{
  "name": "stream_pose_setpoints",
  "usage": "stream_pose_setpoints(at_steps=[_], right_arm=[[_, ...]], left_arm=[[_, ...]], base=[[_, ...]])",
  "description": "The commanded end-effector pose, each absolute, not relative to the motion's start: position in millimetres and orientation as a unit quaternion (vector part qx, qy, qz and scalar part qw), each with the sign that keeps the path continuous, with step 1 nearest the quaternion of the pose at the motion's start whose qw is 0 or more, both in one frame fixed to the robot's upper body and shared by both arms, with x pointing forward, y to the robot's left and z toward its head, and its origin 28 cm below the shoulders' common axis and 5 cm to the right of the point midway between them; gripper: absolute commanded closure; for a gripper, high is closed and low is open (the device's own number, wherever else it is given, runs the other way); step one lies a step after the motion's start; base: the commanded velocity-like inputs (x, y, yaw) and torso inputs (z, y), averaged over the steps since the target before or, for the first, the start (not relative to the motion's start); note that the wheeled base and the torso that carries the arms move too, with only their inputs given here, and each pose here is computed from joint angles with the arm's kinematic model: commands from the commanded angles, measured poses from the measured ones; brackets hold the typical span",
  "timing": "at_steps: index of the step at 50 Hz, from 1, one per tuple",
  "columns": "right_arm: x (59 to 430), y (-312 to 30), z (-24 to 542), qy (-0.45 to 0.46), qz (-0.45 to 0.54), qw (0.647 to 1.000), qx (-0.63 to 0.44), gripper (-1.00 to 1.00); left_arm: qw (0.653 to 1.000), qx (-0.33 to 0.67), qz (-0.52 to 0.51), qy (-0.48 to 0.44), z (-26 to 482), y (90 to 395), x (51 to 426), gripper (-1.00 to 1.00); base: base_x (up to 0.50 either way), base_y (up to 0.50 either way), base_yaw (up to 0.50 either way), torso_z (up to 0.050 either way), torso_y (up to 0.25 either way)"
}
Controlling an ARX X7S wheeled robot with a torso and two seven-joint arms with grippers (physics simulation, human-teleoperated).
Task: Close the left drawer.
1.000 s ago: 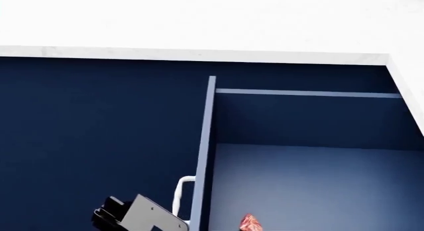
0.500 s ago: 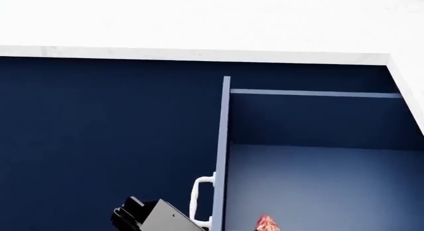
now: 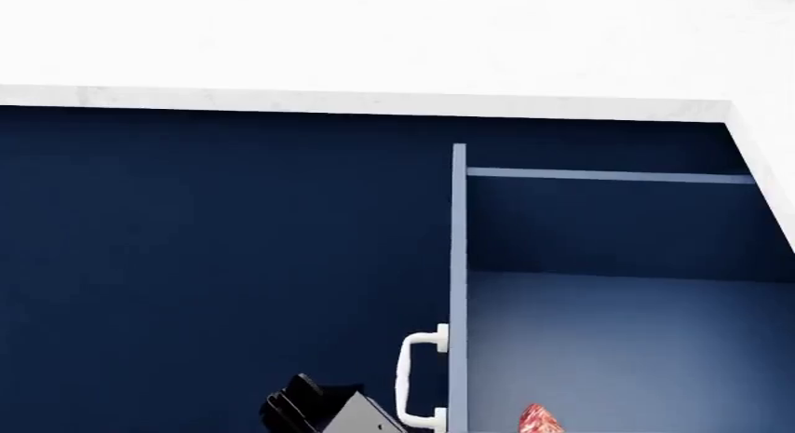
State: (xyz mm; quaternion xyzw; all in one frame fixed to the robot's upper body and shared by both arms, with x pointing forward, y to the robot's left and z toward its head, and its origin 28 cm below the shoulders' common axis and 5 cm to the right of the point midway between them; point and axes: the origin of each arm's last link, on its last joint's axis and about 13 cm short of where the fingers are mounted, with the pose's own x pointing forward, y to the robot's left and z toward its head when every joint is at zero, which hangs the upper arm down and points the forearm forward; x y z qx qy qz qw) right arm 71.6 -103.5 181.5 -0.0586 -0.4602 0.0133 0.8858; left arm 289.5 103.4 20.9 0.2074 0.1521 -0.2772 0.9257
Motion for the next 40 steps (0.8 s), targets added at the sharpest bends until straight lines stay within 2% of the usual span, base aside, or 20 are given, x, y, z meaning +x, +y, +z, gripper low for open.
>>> stream_pose_setpoints(at_steps=[1,20,40], right_arm=[[71,-104,181,-0.459,-0.008,0.886,-0.069,-1.0],[70,-106,180,-0.455,-0.057,0.884,-0.093,-1.0],[70,-106,181,-0.456,-0.051,0.884,-0.09,-1.0]], left_arm=[[0.907,0.215,-0.333,0.141,21,83,278,-1.0],[0.88,0.227,-0.395,0.136,10,60,252,-1.0],[0.855,0.247,-0.437,0.133,-3,51,218,-1.0]], base=[[0.0,0.0,0.0,0.0,0.0],[0.0,0.0,0.0,0.0,0.0],[0.0,0.0,0.0,0.0,0.0]])
